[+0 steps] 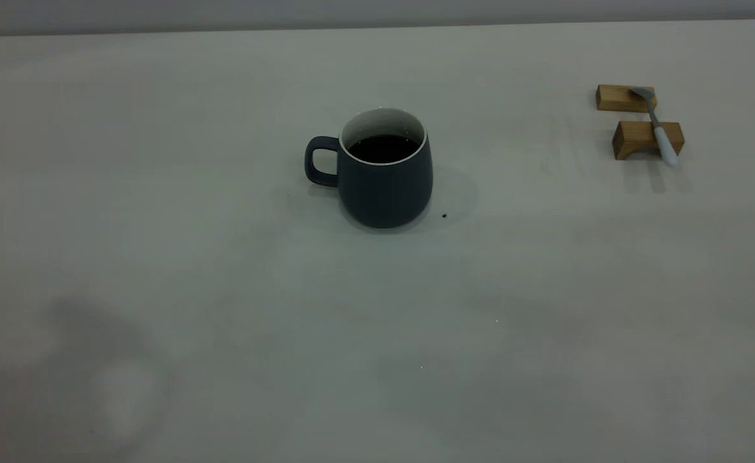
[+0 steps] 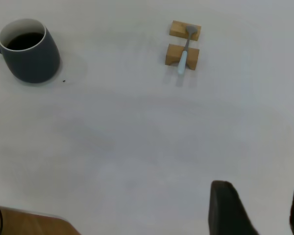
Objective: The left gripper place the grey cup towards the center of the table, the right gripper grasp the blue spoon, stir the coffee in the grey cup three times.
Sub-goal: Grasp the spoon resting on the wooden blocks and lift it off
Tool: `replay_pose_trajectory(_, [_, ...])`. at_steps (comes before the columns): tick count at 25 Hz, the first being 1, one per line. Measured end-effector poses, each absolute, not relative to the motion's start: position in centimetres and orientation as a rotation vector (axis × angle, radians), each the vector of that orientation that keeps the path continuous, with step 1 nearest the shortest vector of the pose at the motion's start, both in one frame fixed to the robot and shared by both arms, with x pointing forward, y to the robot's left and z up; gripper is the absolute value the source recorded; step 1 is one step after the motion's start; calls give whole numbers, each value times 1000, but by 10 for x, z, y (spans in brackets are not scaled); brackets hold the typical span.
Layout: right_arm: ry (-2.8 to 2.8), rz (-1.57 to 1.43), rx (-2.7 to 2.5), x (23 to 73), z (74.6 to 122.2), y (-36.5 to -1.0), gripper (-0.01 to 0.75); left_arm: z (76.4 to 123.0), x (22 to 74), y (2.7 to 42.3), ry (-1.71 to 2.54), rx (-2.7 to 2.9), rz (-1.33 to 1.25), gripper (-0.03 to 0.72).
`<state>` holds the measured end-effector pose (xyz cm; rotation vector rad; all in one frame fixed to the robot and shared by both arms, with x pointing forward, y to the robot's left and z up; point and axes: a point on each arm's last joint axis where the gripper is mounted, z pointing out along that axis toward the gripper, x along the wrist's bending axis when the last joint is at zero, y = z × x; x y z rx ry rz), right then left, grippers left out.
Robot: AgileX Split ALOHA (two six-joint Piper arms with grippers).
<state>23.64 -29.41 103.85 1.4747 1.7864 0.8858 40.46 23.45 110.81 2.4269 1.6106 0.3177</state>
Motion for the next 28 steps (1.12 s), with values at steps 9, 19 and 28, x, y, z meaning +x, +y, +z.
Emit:
replay_pose_trajectory(9, [1786, 886, 1475, 236, 1038, -294, 357, 1062, 304, 297, 1894, 2079, 449, 297])
replay_pose_trajectory(19, [1786, 886, 1475, 236, 1038, -294, 357, 1044, 252, 305, 1860, 1827, 675, 297])
replay_pose_trajectory(28, [1786, 886, 1475, 236, 1038, -294, 357, 1037, 239, 306, 1785, 1751, 761, 297])
